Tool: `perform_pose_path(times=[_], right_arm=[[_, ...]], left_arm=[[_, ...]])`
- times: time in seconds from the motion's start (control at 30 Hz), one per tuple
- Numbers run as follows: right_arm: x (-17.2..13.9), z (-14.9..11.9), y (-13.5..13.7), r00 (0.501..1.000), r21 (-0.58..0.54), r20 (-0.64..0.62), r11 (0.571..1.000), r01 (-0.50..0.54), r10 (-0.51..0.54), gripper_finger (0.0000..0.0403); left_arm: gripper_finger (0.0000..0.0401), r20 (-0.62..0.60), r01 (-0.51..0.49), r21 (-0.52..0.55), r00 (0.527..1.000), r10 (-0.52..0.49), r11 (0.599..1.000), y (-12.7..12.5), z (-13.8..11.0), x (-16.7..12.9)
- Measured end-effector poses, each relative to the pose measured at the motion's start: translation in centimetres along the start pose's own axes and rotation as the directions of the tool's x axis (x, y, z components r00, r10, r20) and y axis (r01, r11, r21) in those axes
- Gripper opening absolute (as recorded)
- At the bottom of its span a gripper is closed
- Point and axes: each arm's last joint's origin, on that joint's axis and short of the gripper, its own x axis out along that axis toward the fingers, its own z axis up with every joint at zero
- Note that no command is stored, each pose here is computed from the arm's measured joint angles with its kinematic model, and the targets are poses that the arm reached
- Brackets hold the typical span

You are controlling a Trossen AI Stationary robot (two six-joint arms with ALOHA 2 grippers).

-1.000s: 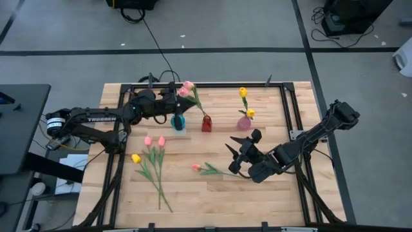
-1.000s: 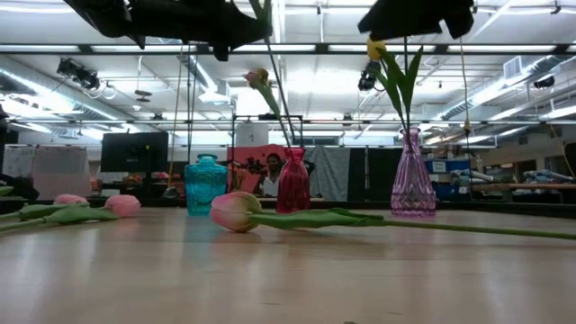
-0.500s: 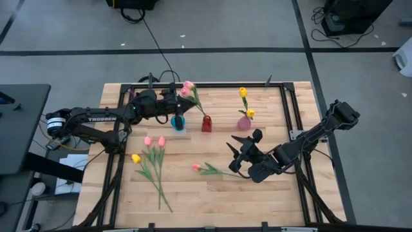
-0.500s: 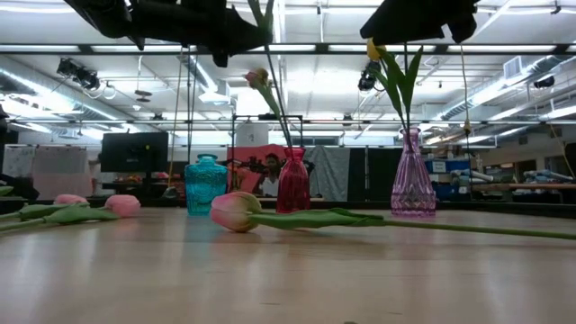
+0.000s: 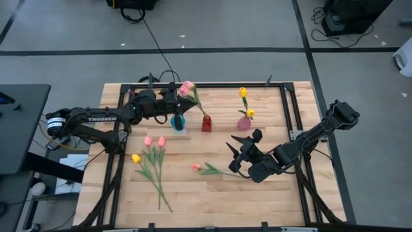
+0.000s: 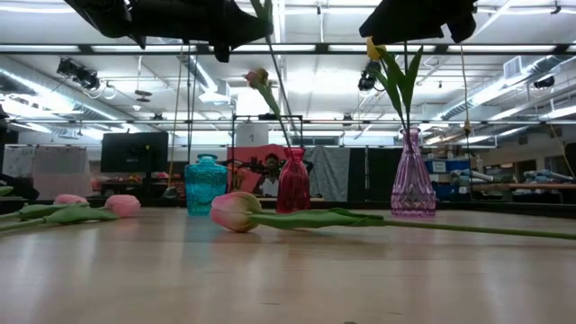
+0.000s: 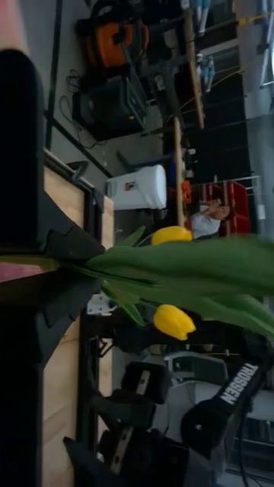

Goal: Sort flowers into vase by color
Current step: Put the top pink flower into the red vase

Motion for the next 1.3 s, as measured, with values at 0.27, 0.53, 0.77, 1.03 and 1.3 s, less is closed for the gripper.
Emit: perform_pose_path(times=[0.27,0.53,0.77,1.03,1.3], right_arm=[[0.0,0.0,0.0,1.000,-0.006,0.002,1.000,-0.001,0.001,0.0170],[0.0,0.2,0.1,1.000,0.001,0.008,1.000,-0.002,0.002,0.0170],[0.0,0.2,0.1,1.000,0.001,0.008,1.000,0.000,0.000,0.0170],[0.2,0.1,0.2,0.998,-0.005,-0.026,0.999,-0.053,0.053,0.0170],[1.1,-0.2,0.1,0.961,0.041,-0.164,0.974,-0.221,0.225,0.0170]], left_arm=[[0.0029,-0.027,0.019,-0.022,0.999,-0.019,1.000,-0.1,-0.3,0.0],[0.0029,-0.091,0.034,-0.033,0.995,-0.037,0.999,-0.1,-1.0,0.1],[0.0029,-0.172,0.066,-0.048,0.982,-0.073,0.997,-0.3,-3.2,1.4],[0.0029,-0.229,0.082,-0.063,0.969,-0.094,0.995,-0.3,-6.1,3.2],[0.0079,-0.262,0.075,-0.095,0.960,-0.098,0.993,-0.4,-7.0,3.5]])
